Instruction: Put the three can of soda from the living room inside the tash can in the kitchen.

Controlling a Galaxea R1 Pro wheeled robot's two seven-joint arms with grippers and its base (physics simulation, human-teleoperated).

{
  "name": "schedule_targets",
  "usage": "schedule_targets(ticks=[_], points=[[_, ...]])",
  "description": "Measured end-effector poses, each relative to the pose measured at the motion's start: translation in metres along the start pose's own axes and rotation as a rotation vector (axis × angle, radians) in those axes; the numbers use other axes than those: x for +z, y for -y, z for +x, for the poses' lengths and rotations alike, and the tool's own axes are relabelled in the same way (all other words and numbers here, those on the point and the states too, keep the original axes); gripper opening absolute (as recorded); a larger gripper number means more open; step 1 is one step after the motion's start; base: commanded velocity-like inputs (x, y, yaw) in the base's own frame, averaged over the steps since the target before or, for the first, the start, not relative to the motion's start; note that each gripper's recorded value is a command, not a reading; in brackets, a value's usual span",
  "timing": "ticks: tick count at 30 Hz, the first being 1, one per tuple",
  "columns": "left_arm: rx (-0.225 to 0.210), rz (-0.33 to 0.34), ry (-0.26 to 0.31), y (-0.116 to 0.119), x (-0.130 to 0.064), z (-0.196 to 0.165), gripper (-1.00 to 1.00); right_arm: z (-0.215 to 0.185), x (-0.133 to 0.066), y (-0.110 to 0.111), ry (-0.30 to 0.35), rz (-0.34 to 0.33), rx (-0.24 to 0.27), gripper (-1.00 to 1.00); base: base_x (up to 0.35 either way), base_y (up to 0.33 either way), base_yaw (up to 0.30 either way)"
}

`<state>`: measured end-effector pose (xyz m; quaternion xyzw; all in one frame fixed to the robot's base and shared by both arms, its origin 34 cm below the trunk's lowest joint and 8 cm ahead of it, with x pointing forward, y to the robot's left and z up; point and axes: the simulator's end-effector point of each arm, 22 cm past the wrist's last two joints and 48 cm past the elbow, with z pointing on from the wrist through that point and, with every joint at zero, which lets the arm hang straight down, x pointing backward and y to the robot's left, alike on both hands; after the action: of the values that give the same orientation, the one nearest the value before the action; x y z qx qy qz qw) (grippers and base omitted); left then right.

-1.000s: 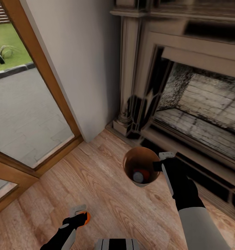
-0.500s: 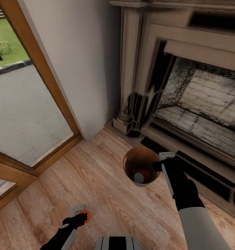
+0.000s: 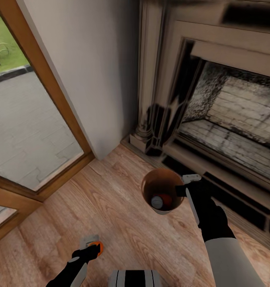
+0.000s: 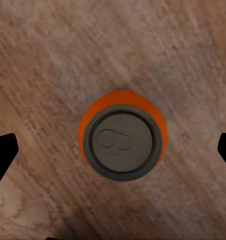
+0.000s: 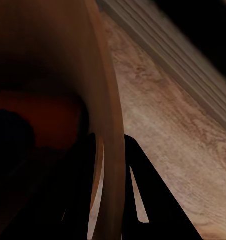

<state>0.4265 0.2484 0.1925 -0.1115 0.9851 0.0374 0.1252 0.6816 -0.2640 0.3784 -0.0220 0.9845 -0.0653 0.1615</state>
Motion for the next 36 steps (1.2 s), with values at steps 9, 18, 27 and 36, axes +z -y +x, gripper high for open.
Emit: schedule_targets(ticks=[9,18,27,36], points=[[0.001,-0.003,-0.014,-0.001,0.003,0.007,1.0,0.006,0.007,-0.001,-0.014,-0.001,-0.002,-1.0,0.0,0.0,0.0],[0.002,-0.005,-0.024,-0.002,0.005,0.012,1.0,0.01,0.011,-0.002,-0.023,-0.001,-0.002,-1.0,0.086,0.0,0.0],[0.003,-0.005,-0.025,-0.002,0.005,0.012,1.0,-0.002,0.005,0.0,0.007,-0.001,0.005,-1.0,0.022,0.0,0.0],[0.003,-0.006,-0.026,-0.002,0.005,0.013,1.0,-0.021,-0.007,0.004,0.059,0.004,0.013,-1.0,0.0,0.0,0.0]])
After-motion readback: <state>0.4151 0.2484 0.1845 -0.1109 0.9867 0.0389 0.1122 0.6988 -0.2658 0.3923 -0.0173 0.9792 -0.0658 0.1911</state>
